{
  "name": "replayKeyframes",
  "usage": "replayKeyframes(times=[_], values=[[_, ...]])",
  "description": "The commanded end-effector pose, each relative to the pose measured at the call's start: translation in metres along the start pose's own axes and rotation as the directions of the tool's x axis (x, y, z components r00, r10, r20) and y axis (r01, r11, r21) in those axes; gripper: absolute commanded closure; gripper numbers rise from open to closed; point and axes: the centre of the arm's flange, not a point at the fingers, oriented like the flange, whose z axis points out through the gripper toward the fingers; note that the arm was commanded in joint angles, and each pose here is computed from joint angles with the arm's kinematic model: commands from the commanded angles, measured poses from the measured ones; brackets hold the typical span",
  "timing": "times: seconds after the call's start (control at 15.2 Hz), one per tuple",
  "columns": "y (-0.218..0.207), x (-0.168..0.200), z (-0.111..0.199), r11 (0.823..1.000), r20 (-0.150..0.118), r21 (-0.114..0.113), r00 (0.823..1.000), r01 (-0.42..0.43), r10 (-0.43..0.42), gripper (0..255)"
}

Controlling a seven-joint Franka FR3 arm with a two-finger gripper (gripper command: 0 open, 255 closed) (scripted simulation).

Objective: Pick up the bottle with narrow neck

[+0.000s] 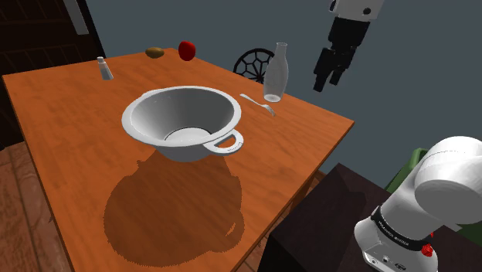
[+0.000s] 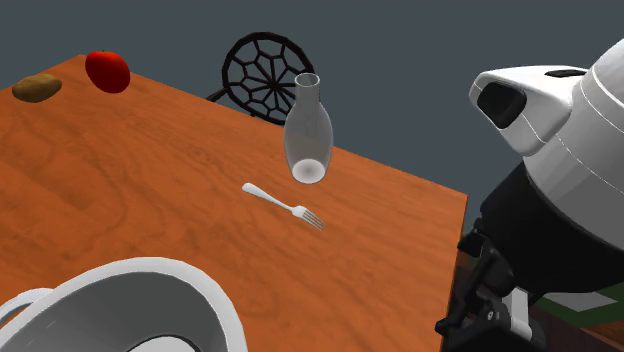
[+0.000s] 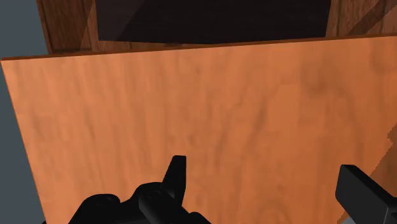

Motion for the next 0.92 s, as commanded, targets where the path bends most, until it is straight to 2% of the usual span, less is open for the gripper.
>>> replayKeyframes(times=[0.0,0.86], values=[[0.000,0.000,0.000,1.000,0.000,0.000,1.000,0.000,0.000,0],[0.091,0.142,-0.018,0.999,0.008,-0.032,1.000,0.010,-0.009,0]])
